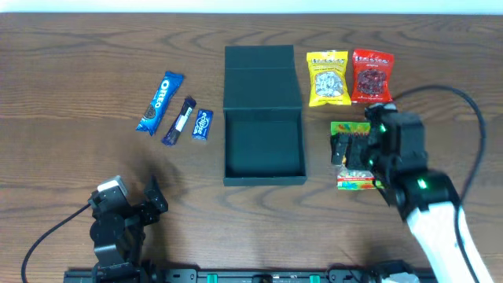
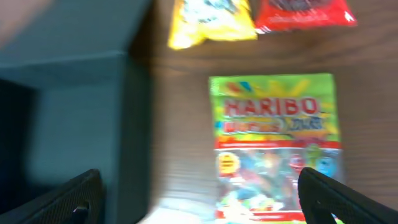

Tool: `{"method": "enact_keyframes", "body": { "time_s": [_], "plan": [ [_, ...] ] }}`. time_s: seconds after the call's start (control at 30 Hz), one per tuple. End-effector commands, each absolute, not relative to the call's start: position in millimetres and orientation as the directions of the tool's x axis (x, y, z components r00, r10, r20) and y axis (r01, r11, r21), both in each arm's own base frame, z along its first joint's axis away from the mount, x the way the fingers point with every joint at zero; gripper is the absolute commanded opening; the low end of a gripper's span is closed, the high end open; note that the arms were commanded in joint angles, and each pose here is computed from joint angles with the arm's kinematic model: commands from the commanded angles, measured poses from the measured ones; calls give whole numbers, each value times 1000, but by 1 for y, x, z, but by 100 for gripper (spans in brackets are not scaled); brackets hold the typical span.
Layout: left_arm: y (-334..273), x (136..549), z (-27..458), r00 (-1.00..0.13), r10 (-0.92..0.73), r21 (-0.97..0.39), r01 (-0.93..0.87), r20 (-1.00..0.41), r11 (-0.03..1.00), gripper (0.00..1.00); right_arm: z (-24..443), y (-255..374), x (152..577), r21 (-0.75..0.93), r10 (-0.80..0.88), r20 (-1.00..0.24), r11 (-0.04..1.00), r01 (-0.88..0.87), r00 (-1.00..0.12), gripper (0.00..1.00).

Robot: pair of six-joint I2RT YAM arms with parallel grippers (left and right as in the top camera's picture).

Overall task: Pack container
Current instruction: 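Reach the right gripper to the green Haribo bag and grasp it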

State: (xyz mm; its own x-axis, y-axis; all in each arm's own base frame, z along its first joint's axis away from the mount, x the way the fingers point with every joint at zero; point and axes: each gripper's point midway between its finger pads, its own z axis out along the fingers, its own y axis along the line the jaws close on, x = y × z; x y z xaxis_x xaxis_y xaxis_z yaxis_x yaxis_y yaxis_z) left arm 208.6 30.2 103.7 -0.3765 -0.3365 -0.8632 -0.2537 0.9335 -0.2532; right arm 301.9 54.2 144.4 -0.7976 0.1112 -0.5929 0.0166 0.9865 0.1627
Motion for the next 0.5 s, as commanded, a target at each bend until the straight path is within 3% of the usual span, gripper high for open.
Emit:
{"method": "enact_keyframes", "body": {
  "time_s": [0.0,0.47],
  "plan": [
    [30,209,98,-385,-330,-245,-254,-862,936,95,122,38,311,20,38,-549,999,33,-835,99],
    [30,209,98,-384,-330,-245,-254,-862,936,95,34,19,324,40,118,-344,993,111,-932,95]
  ]
}}
